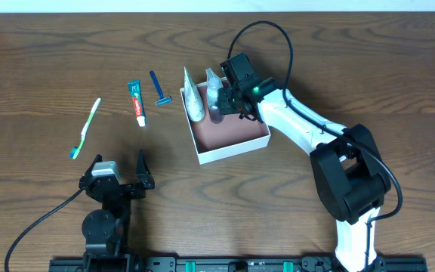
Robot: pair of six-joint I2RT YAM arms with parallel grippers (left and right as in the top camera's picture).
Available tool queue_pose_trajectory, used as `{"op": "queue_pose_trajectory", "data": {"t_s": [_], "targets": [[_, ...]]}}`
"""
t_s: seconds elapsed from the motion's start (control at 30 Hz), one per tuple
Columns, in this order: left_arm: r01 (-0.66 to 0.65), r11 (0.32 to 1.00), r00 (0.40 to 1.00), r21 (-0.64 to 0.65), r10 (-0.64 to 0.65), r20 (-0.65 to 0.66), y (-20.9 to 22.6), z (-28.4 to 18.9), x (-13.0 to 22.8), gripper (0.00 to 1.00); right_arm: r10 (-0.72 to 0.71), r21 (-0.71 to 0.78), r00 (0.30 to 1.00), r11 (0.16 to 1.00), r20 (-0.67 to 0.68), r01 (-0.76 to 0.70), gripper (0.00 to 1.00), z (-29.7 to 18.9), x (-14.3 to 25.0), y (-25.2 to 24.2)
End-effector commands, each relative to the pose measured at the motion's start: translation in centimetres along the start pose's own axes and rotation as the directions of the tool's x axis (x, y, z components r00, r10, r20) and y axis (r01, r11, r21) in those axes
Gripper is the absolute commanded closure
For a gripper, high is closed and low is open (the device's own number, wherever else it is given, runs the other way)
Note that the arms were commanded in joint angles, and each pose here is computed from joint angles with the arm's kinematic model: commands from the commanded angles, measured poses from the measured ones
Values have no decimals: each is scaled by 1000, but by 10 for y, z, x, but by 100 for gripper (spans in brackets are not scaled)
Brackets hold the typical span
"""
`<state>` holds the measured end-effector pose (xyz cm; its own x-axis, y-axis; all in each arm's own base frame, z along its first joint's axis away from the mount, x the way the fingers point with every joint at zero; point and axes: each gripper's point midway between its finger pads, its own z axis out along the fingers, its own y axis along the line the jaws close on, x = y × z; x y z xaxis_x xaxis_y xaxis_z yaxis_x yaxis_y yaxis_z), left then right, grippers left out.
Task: Pack container
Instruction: 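Adjust the soap bottle upright beside the tube and release it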
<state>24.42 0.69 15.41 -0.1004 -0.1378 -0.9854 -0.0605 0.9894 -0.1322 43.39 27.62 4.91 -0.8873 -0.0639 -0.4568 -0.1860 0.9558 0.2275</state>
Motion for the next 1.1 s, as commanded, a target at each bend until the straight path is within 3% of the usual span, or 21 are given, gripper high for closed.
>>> {"op": "queue_pose_trajectory", "data": {"t_s": [0.0,0.8,0.9,1.07], "targets": [[-16,1000,999,-21,15,-45,5,1,17,2,-55,1,998,998,12,55,99,3,-1,4],[-16,1000,999,-21,15,-45,5,1,17,2,-95,-16,987,995,130,98,99,1,-30,9],[-16,1000,999,-21,15,-45,5,1,17,2,-90,-15,987,996,135,93,91,0,-33,7],[-16,1000,999,-21,15,-45,5,1,17,2,-88,-36,984,995,155,94,55,-11,-42,9]]}}
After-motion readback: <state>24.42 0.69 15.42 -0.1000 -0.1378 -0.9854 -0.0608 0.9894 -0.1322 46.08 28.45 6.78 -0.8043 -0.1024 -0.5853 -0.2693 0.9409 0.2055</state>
